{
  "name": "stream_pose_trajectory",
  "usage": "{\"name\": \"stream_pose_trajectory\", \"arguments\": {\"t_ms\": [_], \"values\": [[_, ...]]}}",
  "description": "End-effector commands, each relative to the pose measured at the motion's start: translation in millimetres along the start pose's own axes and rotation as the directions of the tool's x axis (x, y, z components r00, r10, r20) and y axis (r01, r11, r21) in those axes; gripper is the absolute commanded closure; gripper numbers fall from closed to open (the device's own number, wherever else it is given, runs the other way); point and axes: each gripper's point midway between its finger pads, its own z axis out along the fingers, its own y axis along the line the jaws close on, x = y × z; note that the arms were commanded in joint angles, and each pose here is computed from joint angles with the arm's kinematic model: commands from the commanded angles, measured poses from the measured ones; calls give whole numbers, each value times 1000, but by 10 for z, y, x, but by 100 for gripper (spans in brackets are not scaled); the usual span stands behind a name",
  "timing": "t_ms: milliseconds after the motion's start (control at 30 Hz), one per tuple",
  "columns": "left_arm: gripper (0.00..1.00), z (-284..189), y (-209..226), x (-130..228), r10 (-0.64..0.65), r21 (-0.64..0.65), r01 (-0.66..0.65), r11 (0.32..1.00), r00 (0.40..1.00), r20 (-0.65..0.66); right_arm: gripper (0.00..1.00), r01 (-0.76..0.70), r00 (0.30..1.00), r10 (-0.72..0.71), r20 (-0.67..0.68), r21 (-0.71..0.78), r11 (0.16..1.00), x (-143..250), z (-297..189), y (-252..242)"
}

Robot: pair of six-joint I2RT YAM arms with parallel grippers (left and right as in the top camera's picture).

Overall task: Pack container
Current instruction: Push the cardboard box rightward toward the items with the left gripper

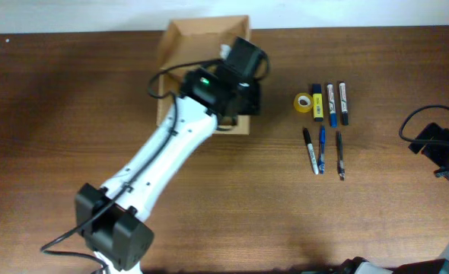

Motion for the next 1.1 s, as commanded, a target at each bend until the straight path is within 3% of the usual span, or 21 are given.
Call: {"name": "stream_pose_trajectory", "arguments": {"t_ms": [0, 100, 333, 467, 800, 833, 867, 933, 967, 1067], "values": [[98, 293, -263, 179, -14, -22, 13, 1000, 1000, -18, 1, -17, 1000, 17, 9, -21, 1000, -36, -38, 26], [98, 570, -418, 392, 31, -36, -33, 999, 998, -61, 1, -17, 1000, 17, 3, -20, 1000, -20, -38, 26], [98, 1120, -225, 658, 8, -169, -29, 985, 992, -124, 1, -18, 1000, 18, -14, -41, 999, 18, -39, 61], [98, 1227, -73, 598, 1, -224, -23, 974, 995, -100, 1, -19, 1000, 18, -22, -48, 999, 37, -40, 73], [98, 1296, -7, 369, -31, -193, 22, 981, 999, -45, 1, -19, 999, 17, -29, -84, 996, 47, -44, 134], [94, 1296, -6, 370, -32, -192, 22, 981, 998, -47, 1, -20, 999, 17, -29, -84, 996, 47, -44, 134], [82, 1296, -8, 371, -32, -191, 22, 981, 998, -47, 1, -19, 999, 17, -29, -83, 996, 47, -44, 133], [37, 1297, -29, 382, -32, -181, 22, 983, 998, -54, 1, -19, 999, 17, -29, -84, 996, 47, -44, 134], [23, 1293, -49, 384, -24, -169, 13, 985, 998, -61, 1, -19, 999, 17, -29, -83, 996, 47, -44, 133], [20, 1266, -90, 350, 11, -154, -20, 988, 998, -63, 1, -19, 999, 17, -28, -83, 996, 46, -44, 133]]}}
